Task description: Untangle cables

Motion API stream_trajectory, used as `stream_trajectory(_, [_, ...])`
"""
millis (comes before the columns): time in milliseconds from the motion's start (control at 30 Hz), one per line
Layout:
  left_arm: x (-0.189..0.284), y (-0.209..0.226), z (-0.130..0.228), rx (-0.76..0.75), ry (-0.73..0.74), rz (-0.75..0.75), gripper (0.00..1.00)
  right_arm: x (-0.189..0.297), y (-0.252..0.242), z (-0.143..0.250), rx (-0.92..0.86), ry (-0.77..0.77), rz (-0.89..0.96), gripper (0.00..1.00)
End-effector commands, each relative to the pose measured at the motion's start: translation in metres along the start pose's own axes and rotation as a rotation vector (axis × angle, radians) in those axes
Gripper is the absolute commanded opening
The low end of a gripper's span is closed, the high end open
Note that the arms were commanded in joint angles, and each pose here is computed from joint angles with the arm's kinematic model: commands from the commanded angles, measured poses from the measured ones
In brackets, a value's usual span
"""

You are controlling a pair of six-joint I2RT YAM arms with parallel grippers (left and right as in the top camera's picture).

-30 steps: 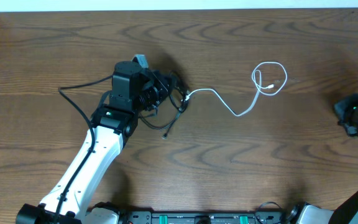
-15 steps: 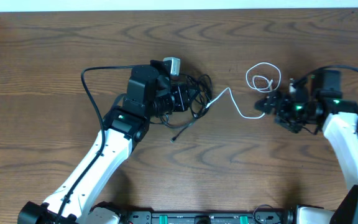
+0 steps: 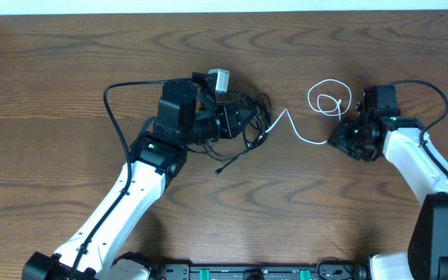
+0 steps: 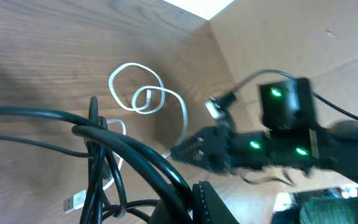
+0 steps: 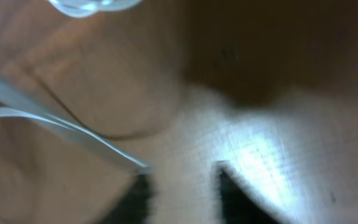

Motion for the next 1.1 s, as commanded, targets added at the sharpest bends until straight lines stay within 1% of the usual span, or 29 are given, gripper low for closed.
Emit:
stream_trajectory(0, [0.003, -0.011, 0.001, -0.011, 0.025, 0.083, 0.08, 0.002, 0.015, -0.006, 0.041, -0.03, -0.077, 0.01])
stream_trajectory(67, [0.003, -0.011, 0.001, -0.015, 0.026, 0.081, 0.08, 0.009, 0.024, -0.006, 0.061, -0.014, -0.156, 0.01])
stream_trajectory(133, [0.002, -0.006, 0.001, -0.024, 0.013, 0.039, 0.08, 0.026, 0.029, -0.009, 0.061, -0.02, -0.201, 0.01])
stream_trajectory(167, [0.001, 0.0, 0.002, -0.014, 0.0, -0.021, 0.08, 0.04, 0.032, -0.01, 0.068, -0.023, -0.24, 0.01])
stream_trajectory(267, [-0.001, 0.022, 0.007, 0.015, -0.035, -0.27, 0.07, 0.095, 0.046, -0.007, 0.189, -0.024, -0.452, 0.01])
stream_trajectory(333, [-0.002, 0.035, 0.011, 0.017, -0.055, -0.436, 0.08, 0.135, 0.049, -0.003, 0.234, -0.083, -0.561, 0.02])
stream_trajectory(400, [-0.007, 0.043, 0.016, 0.009, -0.066, -0.542, 0.08, 0.171, 0.047, 0.002, 0.264, -0.183, -0.619, 0.02])
stream_trajectory(467, [-0.015, 0.051, 0.023, 0.018, -0.067, -0.623, 0.08, 0.199, 0.042, 0.01, 0.287, -0.276, -0.66, 0.01])
stream_trajectory(567, [-0.028, 0.064, 0.036, 0.023, -0.035, -0.705, 0.08, 0.227, 0.033, 0.019, 0.293, -0.372, -0.687, 0.01])
stream_trajectory(600, [-0.035, 0.069, 0.043, 0.036, -0.005, -0.713, 0.08, 0.232, 0.026, 0.022, 0.268, -0.413, -0.651, 0.02])
stream_trajectory(667, [-0.041, 0.069, 0.049, 0.051, 0.03, -0.674, 0.08, 0.226, 0.018, 0.026, 0.231, -0.395, -0.589, 0.03])
stream_trajectory(733, [-0.044, 0.064, 0.05, 0.06, 0.052, -0.614, 0.08, 0.213, 0.015, 0.03, 0.207, -0.321, -0.547, 0.22])
stream_trajectory(800, [-0.047, 0.057, 0.05, 0.039, 0.073, -0.54, 0.08, 0.196, 0.015, 0.035, 0.193, -0.227, -0.51, 0.47])
stream_trajectory(833, [-0.049, 0.053, 0.05, 0.006, 0.091, -0.492, 0.08, 0.186, 0.016, 0.036, 0.161, -0.171, -0.49, 0.54])
stream_trajectory(900, [-0.051, 0.049, 0.052, -0.057, 0.128, -0.437, 0.08, 0.167, 0.022, 0.041, 0.102, -0.057, -0.476, 0.57])
stream_trajectory(967, [-0.049, 0.05, 0.056, -0.092, 0.162, -0.445, 0.08, 0.146, 0.035, 0.047, 0.088, 0.068, -0.479, 0.59])
stream_trajectory(1067, [-0.046, 0.056, 0.061, -0.122, 0.202, -0.495, 0.08, 0.113, 0.059, 0.056, 0.078, 0.185, -0.455, 0.64])
Point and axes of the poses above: each gripper's point midway between its finger pads, its own x axis back along the fingers, its own y axis along the line the jaws close on, z = x × y, the point moved 8 cm from there along x, back along the fingers, and after that the axes turned 13 degrees about -x, right-handed, at the moved point
